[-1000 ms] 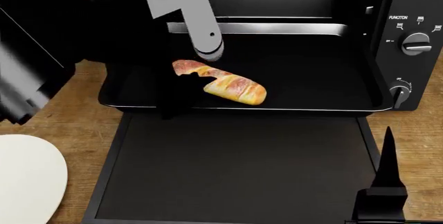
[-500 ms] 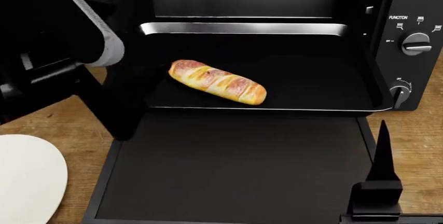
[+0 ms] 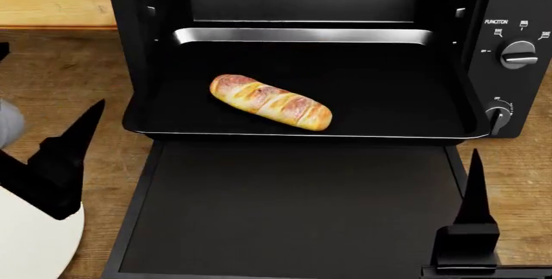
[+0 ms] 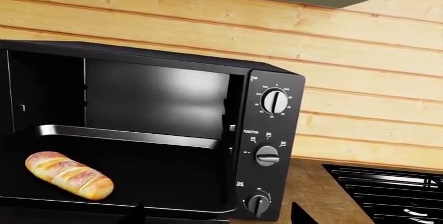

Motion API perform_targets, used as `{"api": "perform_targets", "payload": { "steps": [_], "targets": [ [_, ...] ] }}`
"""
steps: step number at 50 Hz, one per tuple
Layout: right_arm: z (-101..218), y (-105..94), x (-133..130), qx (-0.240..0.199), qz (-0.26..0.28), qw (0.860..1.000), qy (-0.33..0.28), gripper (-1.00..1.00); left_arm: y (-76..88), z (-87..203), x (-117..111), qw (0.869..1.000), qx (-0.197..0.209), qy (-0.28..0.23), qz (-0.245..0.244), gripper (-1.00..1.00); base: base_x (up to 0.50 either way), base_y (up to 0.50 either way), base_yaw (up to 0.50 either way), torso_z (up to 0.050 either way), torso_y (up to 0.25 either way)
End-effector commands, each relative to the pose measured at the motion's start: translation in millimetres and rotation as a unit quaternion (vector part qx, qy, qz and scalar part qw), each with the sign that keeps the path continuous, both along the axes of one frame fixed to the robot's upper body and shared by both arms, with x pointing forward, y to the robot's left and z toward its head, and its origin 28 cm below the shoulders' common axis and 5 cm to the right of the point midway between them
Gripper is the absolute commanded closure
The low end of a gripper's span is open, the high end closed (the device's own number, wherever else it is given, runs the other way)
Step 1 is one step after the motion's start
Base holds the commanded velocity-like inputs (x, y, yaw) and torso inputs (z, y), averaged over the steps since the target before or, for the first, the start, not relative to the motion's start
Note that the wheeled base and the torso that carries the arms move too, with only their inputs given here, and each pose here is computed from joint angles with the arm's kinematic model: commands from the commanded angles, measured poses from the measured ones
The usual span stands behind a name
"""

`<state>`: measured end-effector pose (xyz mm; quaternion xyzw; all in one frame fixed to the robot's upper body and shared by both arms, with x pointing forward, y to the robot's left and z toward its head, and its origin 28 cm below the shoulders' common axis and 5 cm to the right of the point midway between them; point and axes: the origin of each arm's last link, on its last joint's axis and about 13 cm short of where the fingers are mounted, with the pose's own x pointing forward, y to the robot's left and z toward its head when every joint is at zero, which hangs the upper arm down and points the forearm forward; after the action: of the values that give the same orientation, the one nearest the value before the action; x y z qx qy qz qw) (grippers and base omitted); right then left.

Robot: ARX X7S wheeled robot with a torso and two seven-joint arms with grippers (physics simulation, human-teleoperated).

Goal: Place the baguette on the tray of the toaster oven.

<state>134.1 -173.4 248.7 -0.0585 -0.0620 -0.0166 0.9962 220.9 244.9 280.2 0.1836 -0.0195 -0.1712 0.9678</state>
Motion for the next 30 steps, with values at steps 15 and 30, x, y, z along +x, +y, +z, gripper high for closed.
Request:
{"api": "perform_targets", "payload": {
  "steps": [15,30],
  "targets": [
    [2.5,-1.4,3.3,0.01,0.003,1.0,-0.007,-1.0,12.8,-14.1,-23.1,0.998,-0.03,0.007,0.059,-1.0,0.0,0.0,0.0,0.0,0.0],
    [20.9,-4.1,10.1,-0.001,0.014,1.0,-0.019,-1.0,13.6,5.0,-31.9,0.998,-0.029,-0.008,0.06,-1.0,0.0,0.0,0.0,0.0,0.0]
  ]
}}
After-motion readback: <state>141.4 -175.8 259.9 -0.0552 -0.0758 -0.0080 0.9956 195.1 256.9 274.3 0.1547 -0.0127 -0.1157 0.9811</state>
